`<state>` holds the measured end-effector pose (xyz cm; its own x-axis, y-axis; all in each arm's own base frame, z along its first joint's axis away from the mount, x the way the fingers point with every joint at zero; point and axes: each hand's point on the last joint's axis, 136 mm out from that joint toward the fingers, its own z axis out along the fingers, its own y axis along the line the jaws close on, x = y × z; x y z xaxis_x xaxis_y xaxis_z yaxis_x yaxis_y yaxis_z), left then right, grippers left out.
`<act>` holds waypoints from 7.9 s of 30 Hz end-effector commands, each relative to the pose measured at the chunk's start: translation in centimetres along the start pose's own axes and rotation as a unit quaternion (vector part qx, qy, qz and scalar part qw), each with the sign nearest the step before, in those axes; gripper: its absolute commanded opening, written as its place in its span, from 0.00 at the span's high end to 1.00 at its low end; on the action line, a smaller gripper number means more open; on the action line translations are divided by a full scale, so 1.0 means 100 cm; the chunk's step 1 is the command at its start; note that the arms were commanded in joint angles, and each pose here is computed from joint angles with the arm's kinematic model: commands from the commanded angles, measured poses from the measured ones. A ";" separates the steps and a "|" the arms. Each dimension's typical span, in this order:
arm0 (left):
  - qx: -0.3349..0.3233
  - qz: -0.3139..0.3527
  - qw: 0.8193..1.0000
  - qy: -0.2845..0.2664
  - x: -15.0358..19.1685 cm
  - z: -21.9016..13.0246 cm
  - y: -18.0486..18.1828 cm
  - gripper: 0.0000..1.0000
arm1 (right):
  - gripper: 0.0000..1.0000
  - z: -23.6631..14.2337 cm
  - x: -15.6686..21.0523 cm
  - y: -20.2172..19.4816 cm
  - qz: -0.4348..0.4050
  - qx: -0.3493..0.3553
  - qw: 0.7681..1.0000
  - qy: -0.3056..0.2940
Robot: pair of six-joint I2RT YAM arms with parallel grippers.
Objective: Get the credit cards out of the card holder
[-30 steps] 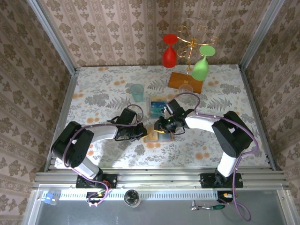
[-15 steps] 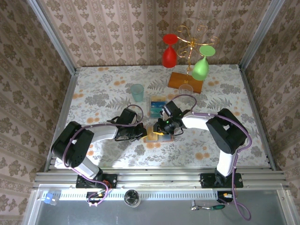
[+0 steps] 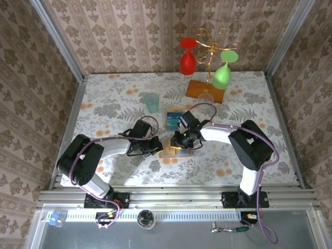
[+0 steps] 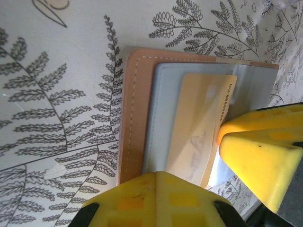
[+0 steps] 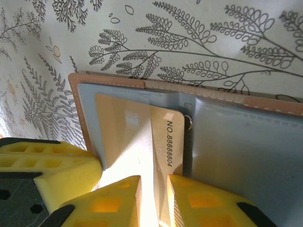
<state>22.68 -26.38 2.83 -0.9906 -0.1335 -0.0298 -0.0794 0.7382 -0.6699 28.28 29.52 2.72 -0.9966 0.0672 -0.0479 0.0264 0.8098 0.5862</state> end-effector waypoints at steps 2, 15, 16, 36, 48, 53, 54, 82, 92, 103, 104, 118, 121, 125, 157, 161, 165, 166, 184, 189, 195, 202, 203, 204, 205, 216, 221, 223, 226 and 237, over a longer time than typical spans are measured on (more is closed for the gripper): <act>-0.007 0.003 1.000 0.002 -0.002 0.002 0.006 0.99 | 0.78 -0.009 -0.003 0.002 -0.010 0.015 1.000 -0.010; 0.008 0.022 1.000 -0.010 -0.013 -0.010 -0.017 1.00 | 0.78 -0.022 -0.003 0.010 -0.016 0.002 1.000 -0.025; 0.010 0.023 1.000 -0.011 -0.014 -0.010 -0.019 1.00 | 0.78 -0.023 -0.003 0.010 -0.017 0.002 1.000 -0.026; -0.009 0.020 1.000 0.014 -0.009 0.008 -0.009 1.00 | 0.76 -0.021 0.004 -0.004 -0.003 0.015 1.000 -0.019; -0.010 0.017 1.000 0.015 -0.007 0.009 -0.005 1.00 | 0.75 -0.009 0.007 -0.013 0.007 0.021 1.000 -0.007; -0.010 0.016 1.000 0.016 -0.007 0.010 -0.005 1.00 | 0.75 -0.003 0.008 -0.016 0.012 0.022 1.000 0.001; -0.010 0.016 1.000 0.017 -0.007 0.010 -0.005 1.00 | 0.75 -0.002 0.008 -0.016 0.012 0.021 1.000 0.002; -0.012 0.015 1.000 0.020 -0.006 0.010 -0.005 1.00 | 0.85 -0.006 0.001 -0.003 0.018 -0.020 1.000 -0.010; -0.013 0.017 1.000 0.020 -0.006 0.009 -0.006 1.00 | 0.85 -0.004 -0.001 0.003 0.020 -0.048 0.999 -0.011; -0.013 0.016 1.000 0.021 -0.005 0.009 -0.005 1.00 | 0.85 -0.004 0.000 0.006 0.025 -0.069 0.997 -0.013; -0.014 0.016 1.000 0.021 -0.005 0.009 -0.005 1.00 | 0.86 -0.004 0.000 0.006 0.026 -0.070 0.997 -0.015; -0.016 0.016 1.000 0.020 -0.005 0.008 -0.003 1.00 | 0.93 -0.016 0.000 -0.004 0.025 -0.044 0.998 -0.027; -0.017 0.015 1.000 0.021 -0.004 0.009 -0.002 1.00 | 0.93 -0.019 0.001 -0.009 0.023 -0.033 0.999 -0.027; -0.017 0.015 1.000 0.021 -0.004 0.008 -0.002 1.00 | 0.94 -0.023 0.002 -0.016 0.019 -0.017 0.999 -0.027; 0.001 0.022 0.999 0.033 0.001 0.018 -0.016 1.00 | 0.97 -0.020 0.004 -0.023 0.023 -0.019 0.999 -0.020; -0.019 0.016 0.999 0.038 0.004 0.019 -0.004 1.00 | 0.97 -0.023 0.005 -0.026 0.023 -0.014 0.999 -0.022; -0.033 0.013 0.999 0.038 0.004 0.016 0.004 1.00 | 0.97 -0.029 0.004 -0.031 0.020 -0.001 0.999 -0.027; -0.033 0.013 0.999 0.039 0.004 0.016 0.005 1.00 | 0.98 -0.031 0.005 -0.033 0.019 0.002 0.999 -0.027; -0.023 0.014 0.999 0.038 0.005 0.011 0.001 1.00 | 0.99 -0.065 -0.001 -0.035 -0.004 0.040 0.998 -0.042; -0.022 0.014 0.999 0.036 0.008 0.009 0.002 1.00 | 1.00 -0.066 -0.001 -0.032 -0.003 0.039 0.998 -0.043; -0.020 0.013 0.999 0.036 0.009 0.008 0.001 1.00 | 1.00 -0.059 0.000 -0.028 -0.006 0.044 0.998 -0.036; -0.018 0.014 0.999 0.035 0.009 0.006 0.000 1.00 | 0.98 -0.053 -0.001 -0.020 -0.009 0.049 0.998 -0.036; -0.017 0.015 0.999 0.035 0.009 0.006 0.000 1.00 | 0.98 -0.053 0.000 -0.018 -0.010 0.049 0.998 -0.035; -0.017 0.015 0.999 0.035 0.010 0.006 0.000 1.00 | 0.97 -0.052 0.000 -0.017 -0.012 0.050 0.998 -0.034; -0.017 0.014 0.999 0.035 0.010 0.006 0.001 1.00 | 0.96 -0.051 0.000 -0.016 -0.013 0.052 0.998 -0.033; -0.011 0.017 0.999 0.035 0.009 0.007 -0.002 1.00 | 0.86 -0.045 0.005 -0.013 -0.013 0.060 0.998 -0.026; -0.011 0.016 0.999 0.036 0.010 0.007 -0.001 1.00 | 0.85 -0.042 0.008 -0.013 -0.012 0.061 0.998 -0.026; -0.012 0.016 0.999 0.035 0.010 0.008 0.000 1.00 | 0.86 -0.042 0.009 -0.013 -0.011 0.062 0.998 -0.026; -0.011 0.015 0.999 0.037 0.010 0.007 0.000 1.00 | 0.87 -0.040 0.010 -0.014 -0.010 0.064 0.998 -0.025; -0.007 0.019 0.999 0.029 0.008 0.003 -0.004 1.00 | 0.92 -0.037 0.009 -0.016 -0.007 0.069 0.997 -0.023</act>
<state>22.28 -27.58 2.69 -0.9978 -0.0650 -0.0088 -0.0426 0.7445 -0.6662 26.93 26.31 4.99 -0.9932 0.0681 -0.0944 0.0127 0.8697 0.4935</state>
